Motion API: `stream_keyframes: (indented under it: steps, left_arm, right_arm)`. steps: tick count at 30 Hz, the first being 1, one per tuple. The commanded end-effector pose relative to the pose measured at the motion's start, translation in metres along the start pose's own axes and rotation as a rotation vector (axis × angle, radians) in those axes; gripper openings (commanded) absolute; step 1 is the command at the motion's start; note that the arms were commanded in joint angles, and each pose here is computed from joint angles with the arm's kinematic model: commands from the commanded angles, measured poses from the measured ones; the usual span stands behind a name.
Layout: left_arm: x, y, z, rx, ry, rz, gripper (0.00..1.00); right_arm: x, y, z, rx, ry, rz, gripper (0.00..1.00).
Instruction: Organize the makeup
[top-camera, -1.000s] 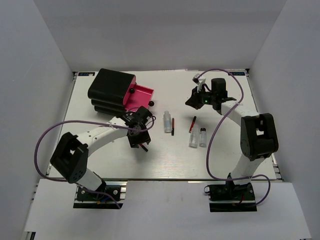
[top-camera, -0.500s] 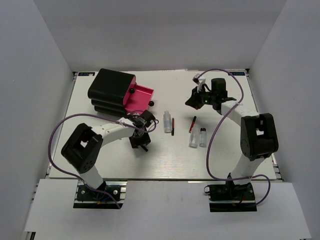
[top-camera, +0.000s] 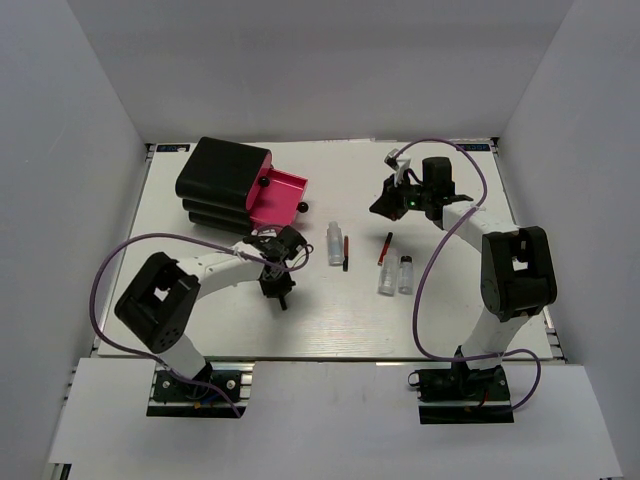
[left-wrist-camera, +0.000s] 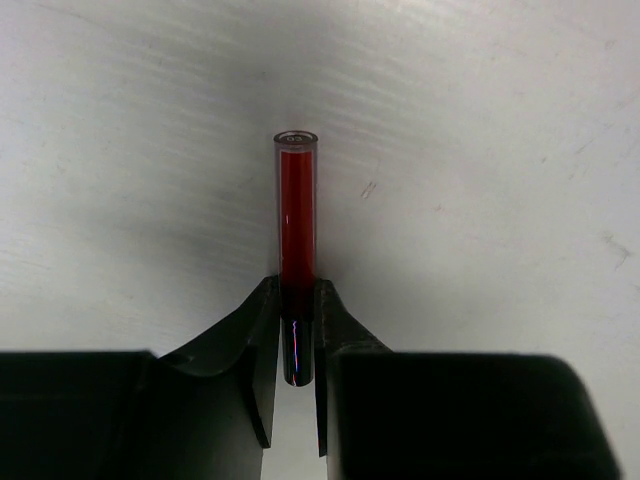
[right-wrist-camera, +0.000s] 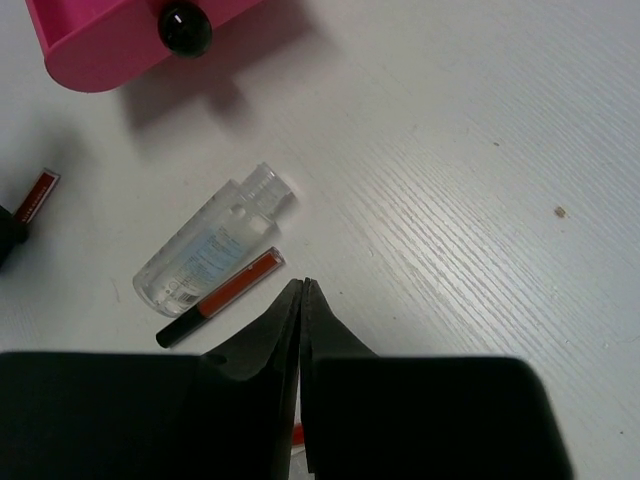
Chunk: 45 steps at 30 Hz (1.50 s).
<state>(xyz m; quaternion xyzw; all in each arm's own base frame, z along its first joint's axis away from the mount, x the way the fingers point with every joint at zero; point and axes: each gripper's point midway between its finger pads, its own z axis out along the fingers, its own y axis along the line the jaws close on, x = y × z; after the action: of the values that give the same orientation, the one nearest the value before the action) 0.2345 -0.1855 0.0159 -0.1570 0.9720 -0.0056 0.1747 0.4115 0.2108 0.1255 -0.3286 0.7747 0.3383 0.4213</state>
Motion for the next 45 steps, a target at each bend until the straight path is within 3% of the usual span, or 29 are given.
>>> stream_keyframes:
  steps: [1, 6, 13, 19, 23, 27, 32, 33, 34, 38, 45]
  left_arm:
    - [-0.003, -0.004, -0.024, 0.069, -0.022, 0.032, 0.17]
    - [-0.036, -0.047, -0.092, 0.316, -0.153, 0.163, 0.10]
    - [-0.114, -0.079, -0.164, 0.383, -0.392, 0.291, 0.05]
    - [-0.193, -0.093, -0.149, 0.224, -0.501, 0.366, 0.05]
    - [-0.252, -0.089, -0.135, 0.166, -0.565, 0.321, 0.08]
    - [-0.269, -0.084, -0.099, 0.086, -0.524, 0.343, 0.11]
    - [-0.276, -0.079, -0.079, 0.061, -0.499, 0.348, 0.26]
    - [-0.280, -0.076, -0.078, 0.057, -0.499, 0.339, 0.31]
    - [-0.279, -0.077, -0.073, 0.056, -0.491, 0.342, 0.43]
    - [-0.280, -0.076, -0.069, 0.062, -0.483, 0.330, 0.56]
    - [-0.286, -0.091, -0.102, 0.151, -0.539, 0.299, 0.58]
  right_arm:
    - [-0.005, 0.004, -0.005, -0.025, -0.013, -0.023, 0.06]
    - [0.001, 0.008, -0.004, -0.045, 0.000, -0.025, 0.23]
    - [0.006, 0.012, -0.004, -0.057, 0.009, -0.024, 0.24]
    - [0.007, 0.011, -0.005, -0.044, 0.013, -0.031, 0.24]
    - [0.008, 0.011, -0.004, -0.034, 0.018, -0.039, 0.25]
    - [0.010, 0.007, -0.004, -0.014, 0.032, -0.017, 0.26]
    - [0.017, 0.006, -0.001, 0.000, 0.058, 0.002, 0.28]
    - [0.017, 0.005, 0.000, 0.003, 0.060, 0.000, 0.29]
    - [0.018, 0.004, 0.000, 0.006, 0.064, 0.004, 0.29]
    - [0.021, 0.001, 0.000, 0.020, 0.092, 0.010, 0.32]
    - [0.021, -0.022, -0.009, 0.146, 0.146, 0.022, 0.31]
